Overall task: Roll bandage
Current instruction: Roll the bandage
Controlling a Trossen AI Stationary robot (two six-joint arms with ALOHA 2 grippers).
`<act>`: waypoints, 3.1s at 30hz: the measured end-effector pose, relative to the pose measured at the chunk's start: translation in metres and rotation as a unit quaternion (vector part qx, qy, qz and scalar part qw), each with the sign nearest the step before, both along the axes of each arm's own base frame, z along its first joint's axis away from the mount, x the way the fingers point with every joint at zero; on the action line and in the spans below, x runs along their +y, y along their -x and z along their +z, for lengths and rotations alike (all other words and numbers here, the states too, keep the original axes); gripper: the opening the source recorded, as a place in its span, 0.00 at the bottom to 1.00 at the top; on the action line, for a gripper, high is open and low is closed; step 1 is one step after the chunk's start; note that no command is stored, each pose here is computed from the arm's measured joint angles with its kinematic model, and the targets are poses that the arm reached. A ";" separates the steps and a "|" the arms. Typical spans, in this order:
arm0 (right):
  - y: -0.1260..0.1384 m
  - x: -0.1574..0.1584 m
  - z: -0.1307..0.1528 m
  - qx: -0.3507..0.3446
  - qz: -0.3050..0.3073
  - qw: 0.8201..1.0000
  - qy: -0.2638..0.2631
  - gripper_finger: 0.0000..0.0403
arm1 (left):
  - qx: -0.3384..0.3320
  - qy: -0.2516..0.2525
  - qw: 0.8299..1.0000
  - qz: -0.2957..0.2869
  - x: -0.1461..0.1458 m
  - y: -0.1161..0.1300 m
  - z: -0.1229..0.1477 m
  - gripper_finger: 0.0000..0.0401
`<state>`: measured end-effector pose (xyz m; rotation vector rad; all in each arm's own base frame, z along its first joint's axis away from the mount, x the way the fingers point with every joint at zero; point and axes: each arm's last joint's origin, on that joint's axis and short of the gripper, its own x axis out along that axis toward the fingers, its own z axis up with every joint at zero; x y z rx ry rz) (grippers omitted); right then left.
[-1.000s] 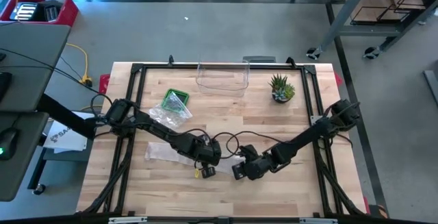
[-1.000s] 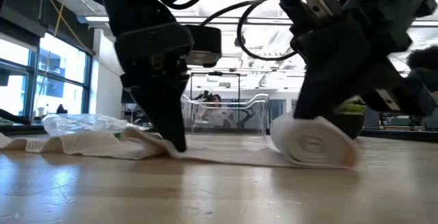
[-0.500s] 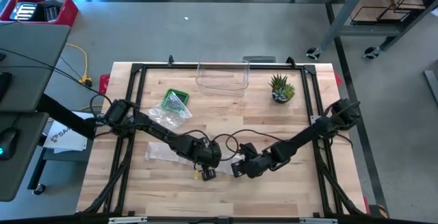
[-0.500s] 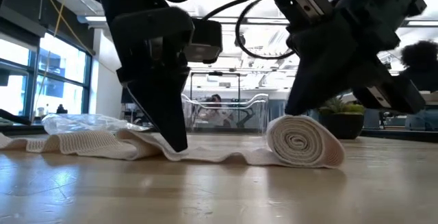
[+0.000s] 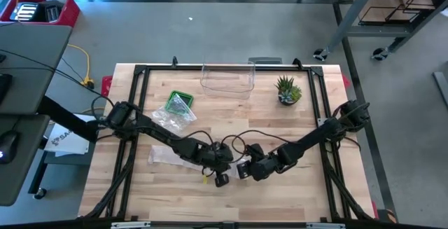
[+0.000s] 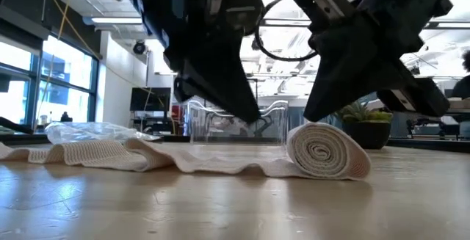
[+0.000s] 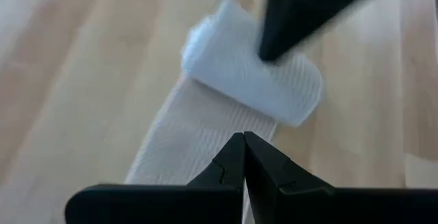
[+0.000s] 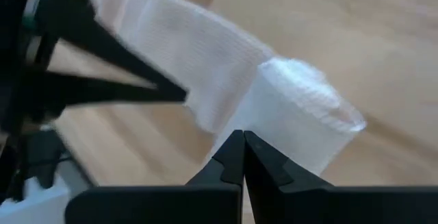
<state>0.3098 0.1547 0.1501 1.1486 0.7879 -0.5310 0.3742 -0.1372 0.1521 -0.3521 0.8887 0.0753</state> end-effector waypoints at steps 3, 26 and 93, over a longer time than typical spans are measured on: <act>0.000 -0.001 -0.001 0.002 0.001 1.000 -0.003 0.00 | 0.014 0.003 1.000 0.010 0.001 -0.001 -0.008 0.00; -0.003 -0.001 -0.009 0.016 0.007 1.000 -0.013 0.00 | 0.098 -0.051 0.994 -0.016 0.013 0.010 -0.020 0.00; 0.049 0.003 -0.010 -0.003 -0.020 0.998 -0.056 0.00 | 0.015 0.018 1.000 -0.011 0.010 -0.009 -0.013 0.00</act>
